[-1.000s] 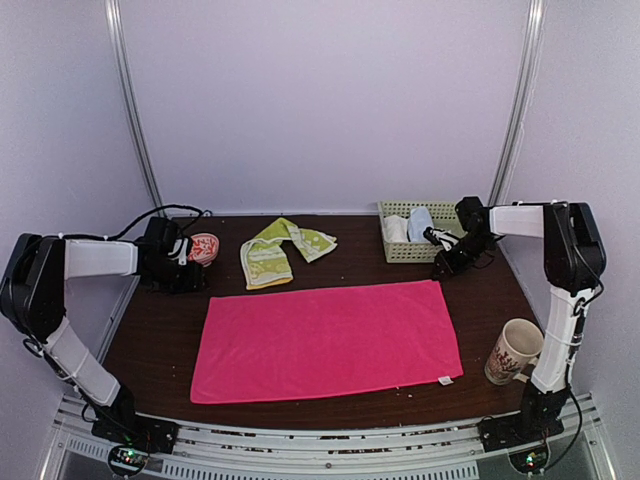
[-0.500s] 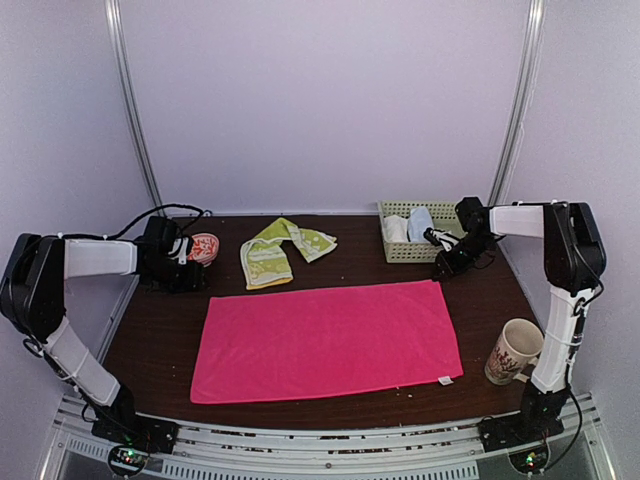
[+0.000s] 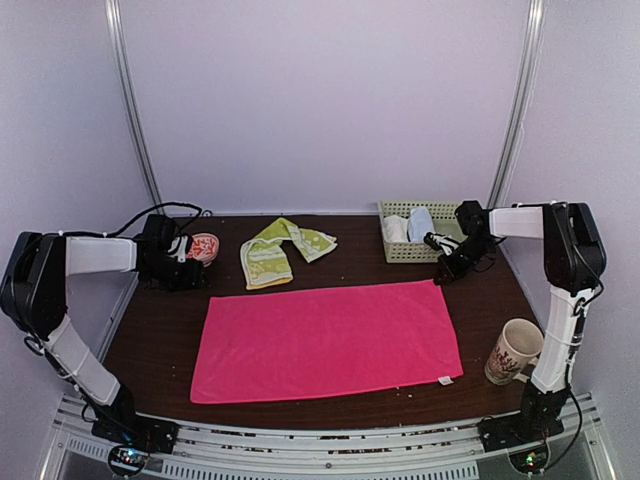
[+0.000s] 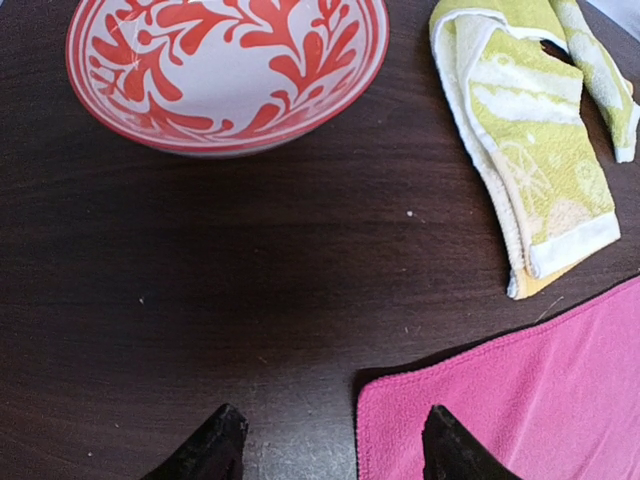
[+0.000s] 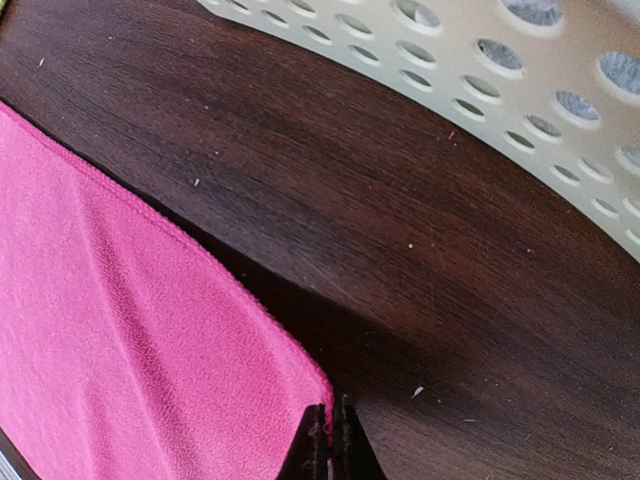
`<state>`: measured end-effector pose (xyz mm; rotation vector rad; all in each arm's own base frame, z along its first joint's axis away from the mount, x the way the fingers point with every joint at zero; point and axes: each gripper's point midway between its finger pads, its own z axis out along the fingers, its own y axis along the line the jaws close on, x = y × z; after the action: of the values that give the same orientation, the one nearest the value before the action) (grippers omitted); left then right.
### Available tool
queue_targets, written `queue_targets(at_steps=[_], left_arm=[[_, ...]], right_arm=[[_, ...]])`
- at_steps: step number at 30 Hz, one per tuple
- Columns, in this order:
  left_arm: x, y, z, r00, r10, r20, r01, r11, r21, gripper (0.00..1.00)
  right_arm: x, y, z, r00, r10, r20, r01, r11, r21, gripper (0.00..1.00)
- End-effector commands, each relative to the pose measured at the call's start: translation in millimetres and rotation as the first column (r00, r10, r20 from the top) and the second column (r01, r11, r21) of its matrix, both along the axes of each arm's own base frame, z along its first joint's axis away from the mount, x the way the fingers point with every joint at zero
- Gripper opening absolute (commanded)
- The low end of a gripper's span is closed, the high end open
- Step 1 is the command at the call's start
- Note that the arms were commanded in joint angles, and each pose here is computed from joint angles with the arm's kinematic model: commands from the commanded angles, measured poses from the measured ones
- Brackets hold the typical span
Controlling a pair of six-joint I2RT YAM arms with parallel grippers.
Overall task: Roll the towels
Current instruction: Pick up the towel from the center of the board.
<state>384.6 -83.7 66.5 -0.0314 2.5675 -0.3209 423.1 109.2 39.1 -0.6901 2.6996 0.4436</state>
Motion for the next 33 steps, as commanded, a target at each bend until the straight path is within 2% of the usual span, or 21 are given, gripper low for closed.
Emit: queue_targets(at_steps=[1, 10, 21, 27, 33], left_arm=[[7.8, -1.0, 2.4, 1.0, -0.027, 0.003, 0.027, 0.999, -0.023, 0.62], [5.3, -16.9, -16.9, 0.993, -0.104, -0.053, 0.093, 0.981, -0.171, 0.63], [2.2, -33.6, -40.8, 0.976, -0.178, -0.121, 0.141, 0.954, -0.264, 0.42], [-2.2, -36.2, -43.8, 0.971, -0.198, -0.133, 0.156, 0.949, -0.275, 0.31], [-7.4, -33.7, -51.2, 0.965, -0.206, -0.162, 0.16, 0.952, -0.26, 0.27]], right_arm=[[5.3, -5.4, -3.2, 1.0, -0.017, 0.021, 0.018, 0.999, -0.027, 0.0], [16.2, -7.1, 0.4, 0.998, -0.033, 0.061, 0.036, 0.999, -0.035, 0.0], [13.6, -5.0, -0.6, 0.998, -0.024, 0.057, 0.026, 0.999, -0.025, 0.0], [13.3, -3.6, 0.0, 0.998, -0.021, 0.055, 0.022, 1.0, -0.018, 0.0], [13.0, -2.6, -0.4, 0.998, -0.021, 0.052, 0.022, 1.0, -0.012, 0.0]])
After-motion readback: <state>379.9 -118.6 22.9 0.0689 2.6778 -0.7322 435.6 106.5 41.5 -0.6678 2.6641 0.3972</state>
